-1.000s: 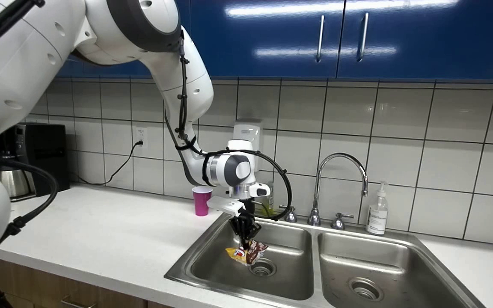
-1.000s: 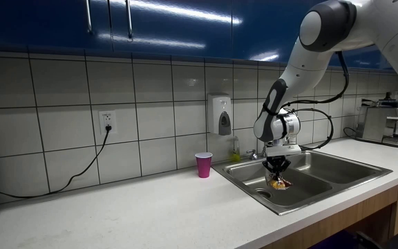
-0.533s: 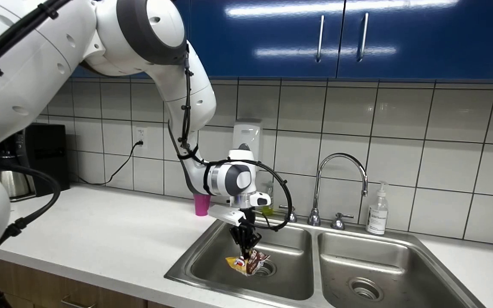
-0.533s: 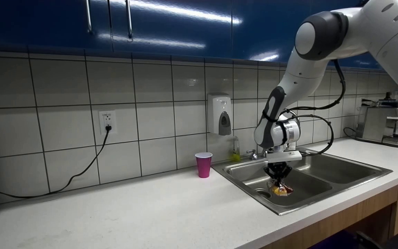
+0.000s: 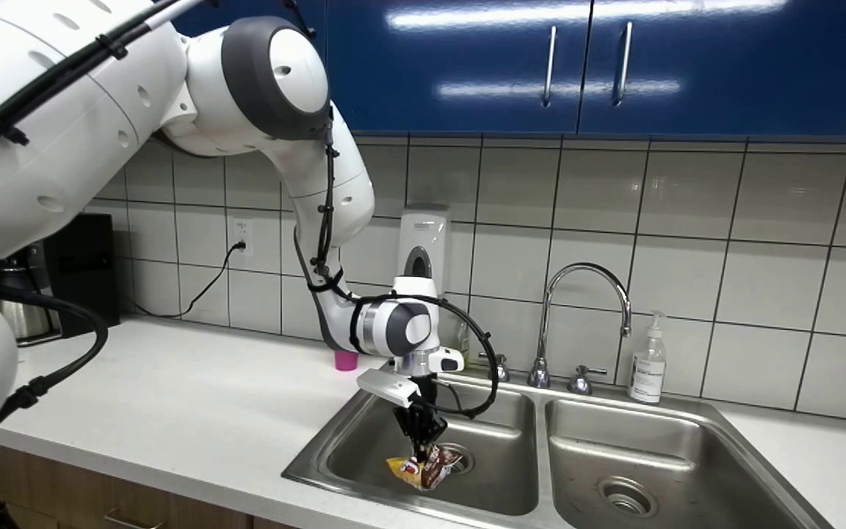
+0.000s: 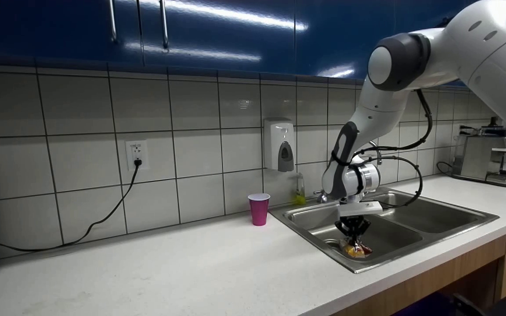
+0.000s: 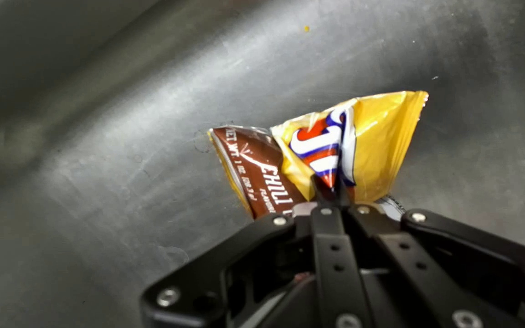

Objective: Put the packet in the sink on the left.

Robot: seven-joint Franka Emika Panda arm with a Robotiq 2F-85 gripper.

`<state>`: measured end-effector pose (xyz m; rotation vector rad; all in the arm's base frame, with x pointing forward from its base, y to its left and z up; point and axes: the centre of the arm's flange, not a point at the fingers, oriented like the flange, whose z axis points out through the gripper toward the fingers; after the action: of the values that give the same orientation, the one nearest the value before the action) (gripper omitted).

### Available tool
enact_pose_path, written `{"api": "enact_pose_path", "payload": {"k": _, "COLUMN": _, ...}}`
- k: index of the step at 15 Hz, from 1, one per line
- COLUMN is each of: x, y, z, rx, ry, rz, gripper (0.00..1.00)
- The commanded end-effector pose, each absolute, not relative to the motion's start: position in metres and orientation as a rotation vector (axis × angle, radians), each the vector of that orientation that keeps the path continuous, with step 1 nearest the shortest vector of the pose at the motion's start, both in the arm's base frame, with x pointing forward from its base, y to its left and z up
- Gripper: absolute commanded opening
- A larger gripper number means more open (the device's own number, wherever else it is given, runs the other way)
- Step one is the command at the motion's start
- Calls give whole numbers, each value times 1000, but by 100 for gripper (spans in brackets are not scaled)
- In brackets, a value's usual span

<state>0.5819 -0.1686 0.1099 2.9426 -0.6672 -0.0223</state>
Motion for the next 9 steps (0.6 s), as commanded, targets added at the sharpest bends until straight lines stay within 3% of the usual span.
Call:
{"api": "enact_pose_path", "payload": {"k": 1, "x": 592, "y": -173, "z": 97, "rx": 2950, "ry": -698, "rz": -2, "gripper": 0}}
{"api": "enact_pose_path", "payload": {"k": 9, "x": 595, "y": -173, "z": 73, "rx": 2950, "ry": -700, "rz": -28, "gripper": 0}}
